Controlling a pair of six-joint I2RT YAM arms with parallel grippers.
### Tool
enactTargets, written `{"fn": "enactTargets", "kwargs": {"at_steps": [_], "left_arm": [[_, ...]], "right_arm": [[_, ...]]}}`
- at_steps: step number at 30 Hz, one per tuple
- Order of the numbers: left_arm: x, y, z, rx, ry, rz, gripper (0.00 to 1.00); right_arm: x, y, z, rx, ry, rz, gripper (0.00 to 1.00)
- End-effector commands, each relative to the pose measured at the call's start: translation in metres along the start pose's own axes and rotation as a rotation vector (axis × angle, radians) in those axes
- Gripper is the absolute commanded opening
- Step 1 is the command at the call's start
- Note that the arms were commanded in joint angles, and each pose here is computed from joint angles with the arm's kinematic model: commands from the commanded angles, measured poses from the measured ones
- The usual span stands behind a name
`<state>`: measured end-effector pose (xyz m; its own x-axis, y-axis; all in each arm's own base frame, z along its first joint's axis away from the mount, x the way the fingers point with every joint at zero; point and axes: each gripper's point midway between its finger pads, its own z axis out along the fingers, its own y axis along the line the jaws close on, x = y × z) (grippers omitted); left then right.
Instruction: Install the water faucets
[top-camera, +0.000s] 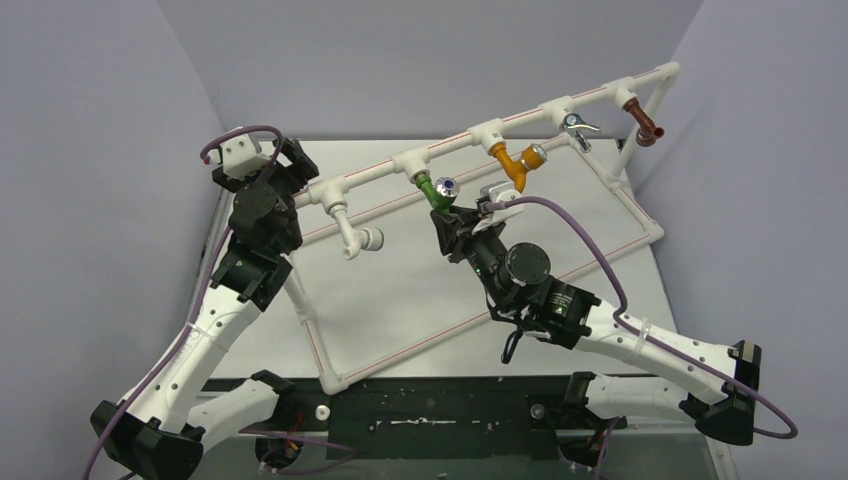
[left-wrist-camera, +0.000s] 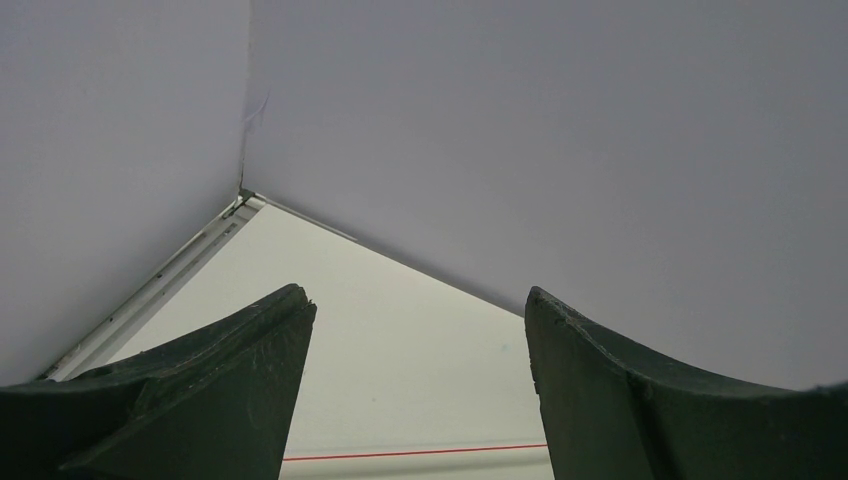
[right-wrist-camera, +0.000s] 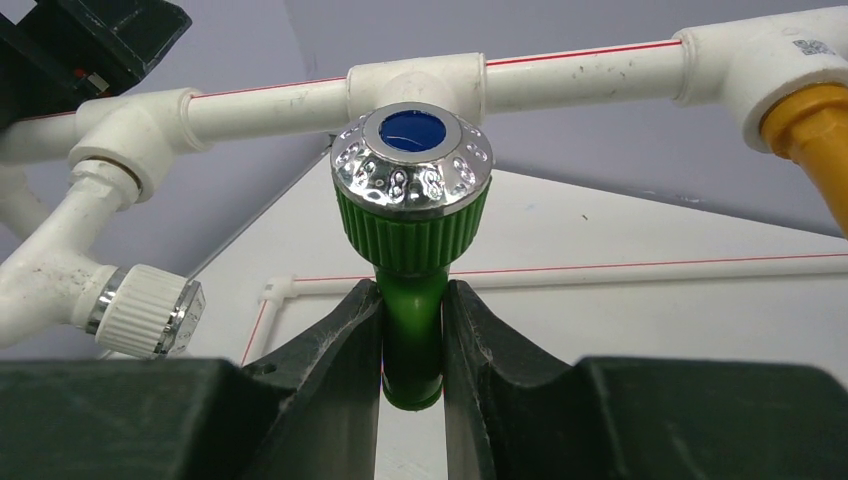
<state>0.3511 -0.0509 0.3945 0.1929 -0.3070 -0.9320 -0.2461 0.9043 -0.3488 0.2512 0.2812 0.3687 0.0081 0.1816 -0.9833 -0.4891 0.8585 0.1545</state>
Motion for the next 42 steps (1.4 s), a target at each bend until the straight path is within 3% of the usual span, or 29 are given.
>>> {"fn": "enactTargets", "kwargs": {"at_steps": [1, 42], "left_arm": [[0.102, 0.025, -0.029, 0.015, 0.308, 0.290, 0.75], [0.096, 0.021, -0.034, 0.035, 0.293, 0.279, 0.75]], "right_arm": [[-0.054, -0.002, 0.012, 0.008, -0.188, 0.210, 0.00], [-0.060, -0.032, 0.023, 0.031, -0.242, 0.865, 0.00]]}}
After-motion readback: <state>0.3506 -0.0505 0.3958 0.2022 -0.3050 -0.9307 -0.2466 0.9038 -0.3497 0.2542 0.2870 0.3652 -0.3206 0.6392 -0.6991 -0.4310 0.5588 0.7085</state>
